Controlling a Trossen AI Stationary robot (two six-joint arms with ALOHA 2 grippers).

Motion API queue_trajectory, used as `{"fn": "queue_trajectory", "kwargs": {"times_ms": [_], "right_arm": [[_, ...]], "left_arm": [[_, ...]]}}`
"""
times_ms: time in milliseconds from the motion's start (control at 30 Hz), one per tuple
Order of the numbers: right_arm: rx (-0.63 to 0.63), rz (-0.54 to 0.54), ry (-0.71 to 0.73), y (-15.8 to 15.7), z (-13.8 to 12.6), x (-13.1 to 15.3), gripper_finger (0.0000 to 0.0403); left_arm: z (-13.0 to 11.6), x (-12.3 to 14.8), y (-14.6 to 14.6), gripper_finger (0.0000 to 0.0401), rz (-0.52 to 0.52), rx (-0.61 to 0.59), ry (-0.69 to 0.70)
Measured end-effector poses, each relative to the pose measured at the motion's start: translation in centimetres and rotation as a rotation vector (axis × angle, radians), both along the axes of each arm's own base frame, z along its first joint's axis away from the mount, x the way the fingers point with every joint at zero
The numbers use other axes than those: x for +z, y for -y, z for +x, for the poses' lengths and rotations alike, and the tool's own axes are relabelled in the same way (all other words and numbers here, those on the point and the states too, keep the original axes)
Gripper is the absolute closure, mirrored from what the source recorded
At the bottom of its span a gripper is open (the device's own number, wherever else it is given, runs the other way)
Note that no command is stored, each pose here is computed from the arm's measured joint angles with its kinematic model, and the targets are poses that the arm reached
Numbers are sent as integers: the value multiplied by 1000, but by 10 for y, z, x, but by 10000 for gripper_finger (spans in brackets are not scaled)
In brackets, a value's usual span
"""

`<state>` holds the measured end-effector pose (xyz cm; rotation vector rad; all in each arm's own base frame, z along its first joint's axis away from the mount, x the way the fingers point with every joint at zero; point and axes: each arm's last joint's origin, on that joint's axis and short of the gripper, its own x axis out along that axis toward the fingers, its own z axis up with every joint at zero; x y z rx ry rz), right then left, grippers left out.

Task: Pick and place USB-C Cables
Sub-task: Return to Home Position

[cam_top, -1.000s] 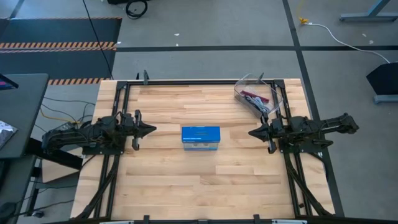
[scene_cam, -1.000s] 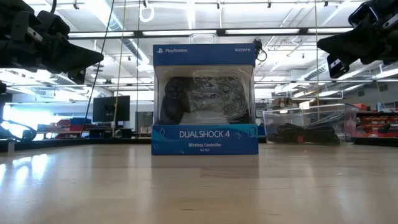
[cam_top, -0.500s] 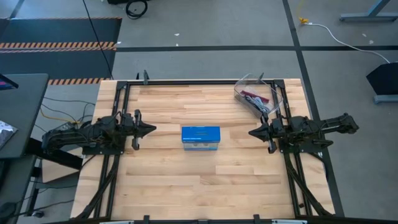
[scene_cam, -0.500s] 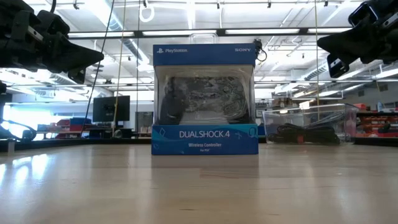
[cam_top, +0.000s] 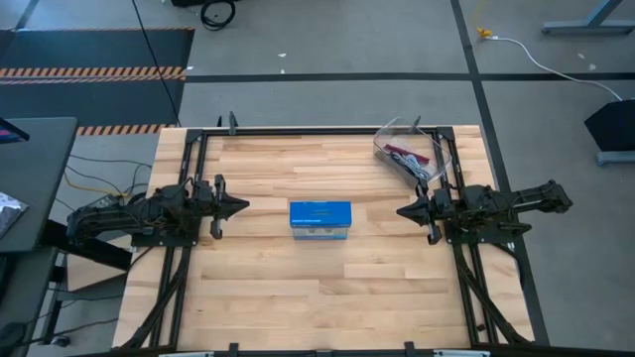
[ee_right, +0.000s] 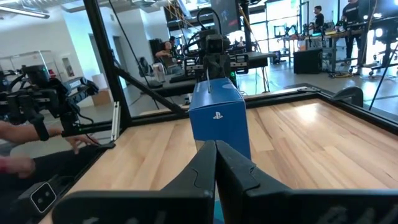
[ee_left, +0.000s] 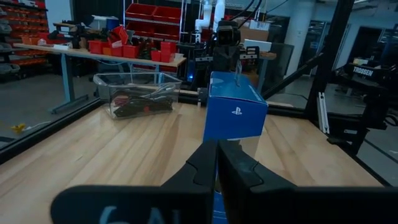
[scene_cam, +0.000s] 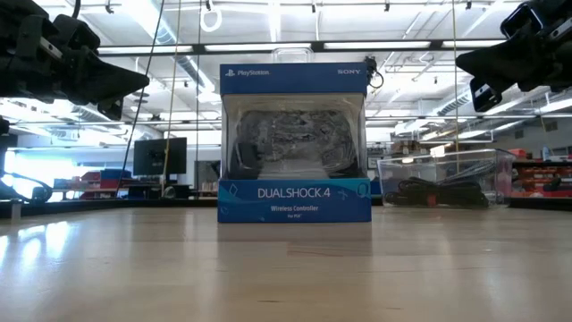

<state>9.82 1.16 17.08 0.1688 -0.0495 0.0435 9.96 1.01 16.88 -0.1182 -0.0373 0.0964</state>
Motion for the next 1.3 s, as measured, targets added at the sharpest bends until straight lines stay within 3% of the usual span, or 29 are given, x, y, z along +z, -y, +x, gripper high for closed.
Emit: {"fn": "queue_trajectory", "kwargs": {"times_ms": [1300], "right_arm": [[0, 0, 0, 0, 0, 0, 386]], "left_arm": [[0, 0, 0, 377, 0, 0, 0]]}}
